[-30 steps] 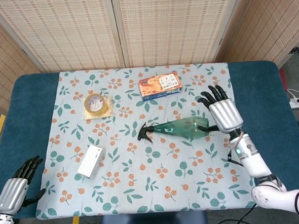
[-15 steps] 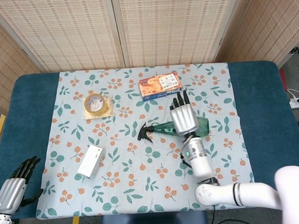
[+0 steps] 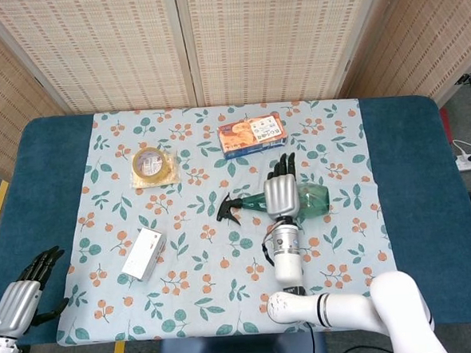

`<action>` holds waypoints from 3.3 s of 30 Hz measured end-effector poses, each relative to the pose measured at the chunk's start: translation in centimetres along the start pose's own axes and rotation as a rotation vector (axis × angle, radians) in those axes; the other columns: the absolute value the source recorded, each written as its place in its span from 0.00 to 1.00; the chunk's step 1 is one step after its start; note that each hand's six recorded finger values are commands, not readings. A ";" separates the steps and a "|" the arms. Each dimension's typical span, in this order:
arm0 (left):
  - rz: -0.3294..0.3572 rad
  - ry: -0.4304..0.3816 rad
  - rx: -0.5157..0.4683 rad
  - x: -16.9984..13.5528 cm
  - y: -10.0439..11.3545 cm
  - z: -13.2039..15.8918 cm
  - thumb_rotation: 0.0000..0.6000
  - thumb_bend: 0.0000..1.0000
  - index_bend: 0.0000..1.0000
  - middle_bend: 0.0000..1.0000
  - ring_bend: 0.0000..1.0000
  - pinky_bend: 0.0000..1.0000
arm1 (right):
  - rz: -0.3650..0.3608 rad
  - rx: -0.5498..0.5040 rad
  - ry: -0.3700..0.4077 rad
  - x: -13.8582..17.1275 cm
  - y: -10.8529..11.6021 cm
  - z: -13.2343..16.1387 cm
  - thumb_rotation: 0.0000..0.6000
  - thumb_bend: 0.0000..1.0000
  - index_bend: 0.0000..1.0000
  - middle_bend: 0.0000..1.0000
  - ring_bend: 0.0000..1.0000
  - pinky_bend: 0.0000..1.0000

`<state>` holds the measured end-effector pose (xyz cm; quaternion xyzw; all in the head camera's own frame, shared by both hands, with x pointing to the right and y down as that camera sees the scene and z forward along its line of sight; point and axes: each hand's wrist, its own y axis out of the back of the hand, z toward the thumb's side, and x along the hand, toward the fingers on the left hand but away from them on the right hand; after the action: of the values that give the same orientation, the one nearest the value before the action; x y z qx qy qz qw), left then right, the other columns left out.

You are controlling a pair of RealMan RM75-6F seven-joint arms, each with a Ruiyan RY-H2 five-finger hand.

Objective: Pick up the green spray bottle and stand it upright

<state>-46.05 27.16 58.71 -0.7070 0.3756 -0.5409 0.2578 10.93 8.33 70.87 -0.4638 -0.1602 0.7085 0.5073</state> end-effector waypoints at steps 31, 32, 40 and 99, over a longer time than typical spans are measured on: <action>-0.022 0.015 -0.034 0.2 -0.2 -0.5 1.00 0.26 0.00 0.00 0.00 0.16 | 0.011 0.001 0.074 -1.9 -3.0 5.8 1.00 0.00 0.40 0.19 0.00 0.00; -0.023 0.015 -0.036 0.2 -0.2 -0.5 1.00 0.26 0.00 0.00 0.00 0.16 | 0.006 0.011 0.071 -2.0 -3.0 5.8 1.00 0.00 0.40 0.19 0.00 0.00; -0.028 0.016 -0.044 0.2 -0.2 -0.6 1.00 0.26 0.00 0.00 0.00 0.16 | 0.002 0.098 0.043 -2.6 -3.1 5.1 1.00 0.00 0.41 0.19 0.00 0.00; -0.057 0.027 -0.054 0.1 -0.6 -0.5 1.00 0.26 0.00 0.00 0.00 0.17 | -0.093 -0.816 0.049 2.3 7.5 -6.2 1.00 0.08 0.88 0.32 0.04 0.00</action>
<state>-46.42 27.46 59.35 -0.7168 0.3734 -0.5470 0.2180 11.62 5.56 61.28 -0.6358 -0.4366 0.5521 0.3169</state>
